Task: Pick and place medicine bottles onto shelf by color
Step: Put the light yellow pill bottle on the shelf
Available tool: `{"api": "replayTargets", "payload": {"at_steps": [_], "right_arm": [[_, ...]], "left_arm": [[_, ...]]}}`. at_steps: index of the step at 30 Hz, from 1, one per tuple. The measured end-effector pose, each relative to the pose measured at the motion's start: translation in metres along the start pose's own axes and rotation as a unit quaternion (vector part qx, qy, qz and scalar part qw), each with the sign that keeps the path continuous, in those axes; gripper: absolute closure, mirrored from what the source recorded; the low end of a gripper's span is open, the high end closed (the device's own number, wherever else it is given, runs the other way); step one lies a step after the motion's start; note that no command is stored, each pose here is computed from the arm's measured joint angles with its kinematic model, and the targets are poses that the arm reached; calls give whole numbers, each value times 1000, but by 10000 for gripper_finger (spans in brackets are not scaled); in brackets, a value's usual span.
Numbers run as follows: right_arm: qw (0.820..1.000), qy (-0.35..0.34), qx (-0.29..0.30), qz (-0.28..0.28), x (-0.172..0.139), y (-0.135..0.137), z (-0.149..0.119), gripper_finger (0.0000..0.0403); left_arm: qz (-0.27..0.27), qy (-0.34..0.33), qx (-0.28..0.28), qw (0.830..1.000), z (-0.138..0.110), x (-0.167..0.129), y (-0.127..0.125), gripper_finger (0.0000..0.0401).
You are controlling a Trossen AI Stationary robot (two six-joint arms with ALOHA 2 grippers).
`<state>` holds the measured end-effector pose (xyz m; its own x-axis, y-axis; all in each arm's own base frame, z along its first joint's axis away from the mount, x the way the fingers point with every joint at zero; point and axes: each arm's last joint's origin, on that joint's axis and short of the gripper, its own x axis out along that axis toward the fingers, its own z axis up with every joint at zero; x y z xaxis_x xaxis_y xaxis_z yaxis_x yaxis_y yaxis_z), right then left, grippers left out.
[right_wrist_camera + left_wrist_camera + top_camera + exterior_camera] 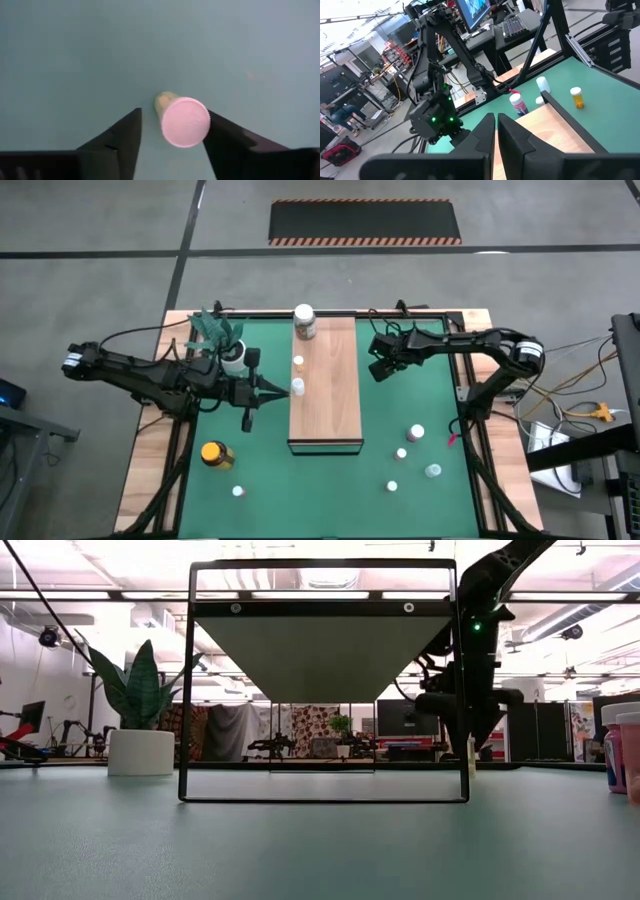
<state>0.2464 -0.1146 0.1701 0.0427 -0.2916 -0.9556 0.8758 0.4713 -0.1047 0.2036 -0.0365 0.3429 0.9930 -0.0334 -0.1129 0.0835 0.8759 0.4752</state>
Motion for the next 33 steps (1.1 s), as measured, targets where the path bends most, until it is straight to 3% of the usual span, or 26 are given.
{"api": "replayTargets", "payload": {"at_steps": [8,12,17,25,29,33], "right_arm": [[1000,-2,6,29,-11,-3,-1,311],[998,0,4,67,-41,-7,0,313],[994,-15,-16,104,-106,-4,-2,298],[965,-110,-94,220,-200,43,5,309],[950,-131,-146,242,-218,71,15,309],[940,-120,-205,244,-217,98,29,309]], "left_arm": [[-6,12,1,1000,-12,-1,-6,398],[-6,12,-1,1000,-17,-3,-8,398],[-5,11,-3,1000,-24,-5,-12,398],[9,14,4,1000,-32,-5,-15,398],[7,17,5,1000,-33,-4,-16,398],[5,22,5,1000,-38,-6,-18,398]]}}
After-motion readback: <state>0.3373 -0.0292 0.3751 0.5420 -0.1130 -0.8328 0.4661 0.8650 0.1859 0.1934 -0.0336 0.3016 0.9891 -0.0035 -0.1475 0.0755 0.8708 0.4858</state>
